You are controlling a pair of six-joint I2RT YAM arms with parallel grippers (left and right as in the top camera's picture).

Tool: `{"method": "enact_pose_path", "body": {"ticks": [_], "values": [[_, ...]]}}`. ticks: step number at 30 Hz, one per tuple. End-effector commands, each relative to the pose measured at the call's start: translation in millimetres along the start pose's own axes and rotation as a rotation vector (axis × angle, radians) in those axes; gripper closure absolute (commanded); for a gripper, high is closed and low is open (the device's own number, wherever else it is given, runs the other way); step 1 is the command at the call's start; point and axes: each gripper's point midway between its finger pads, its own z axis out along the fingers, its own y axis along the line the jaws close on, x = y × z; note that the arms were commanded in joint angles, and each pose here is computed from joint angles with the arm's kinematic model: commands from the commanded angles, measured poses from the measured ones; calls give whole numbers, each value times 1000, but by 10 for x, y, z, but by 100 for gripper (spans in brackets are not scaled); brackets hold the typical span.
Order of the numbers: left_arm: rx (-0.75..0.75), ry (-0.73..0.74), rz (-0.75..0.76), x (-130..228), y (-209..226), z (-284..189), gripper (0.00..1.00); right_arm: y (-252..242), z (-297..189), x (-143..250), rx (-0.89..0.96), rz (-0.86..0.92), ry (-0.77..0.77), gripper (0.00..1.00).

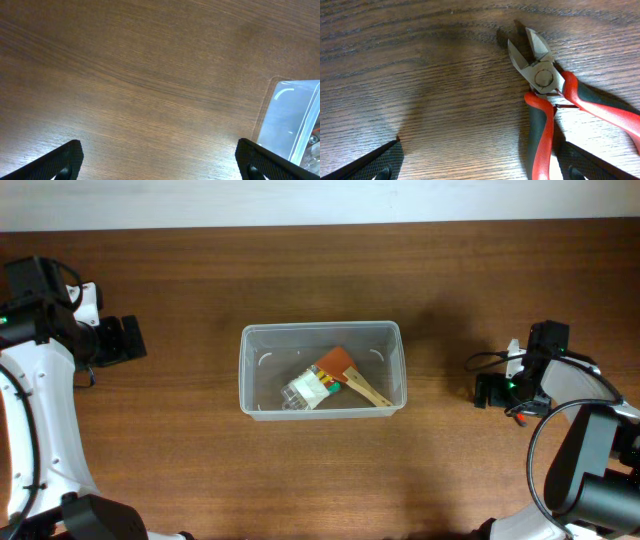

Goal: Pack container
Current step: 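Move the right gripper down to the red wire cutters and grasp them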

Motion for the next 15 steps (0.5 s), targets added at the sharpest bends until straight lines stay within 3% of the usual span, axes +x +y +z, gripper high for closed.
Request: {"method": "enact_pose_path", "body": {"ticks": [1,15], "values": [[-2,0,13,-4,-10,2,1,87,194,150,-45,1,68,6],[-1,1,13,-2,-11,2,1,86,195,138,-45,1,63,61]]}}
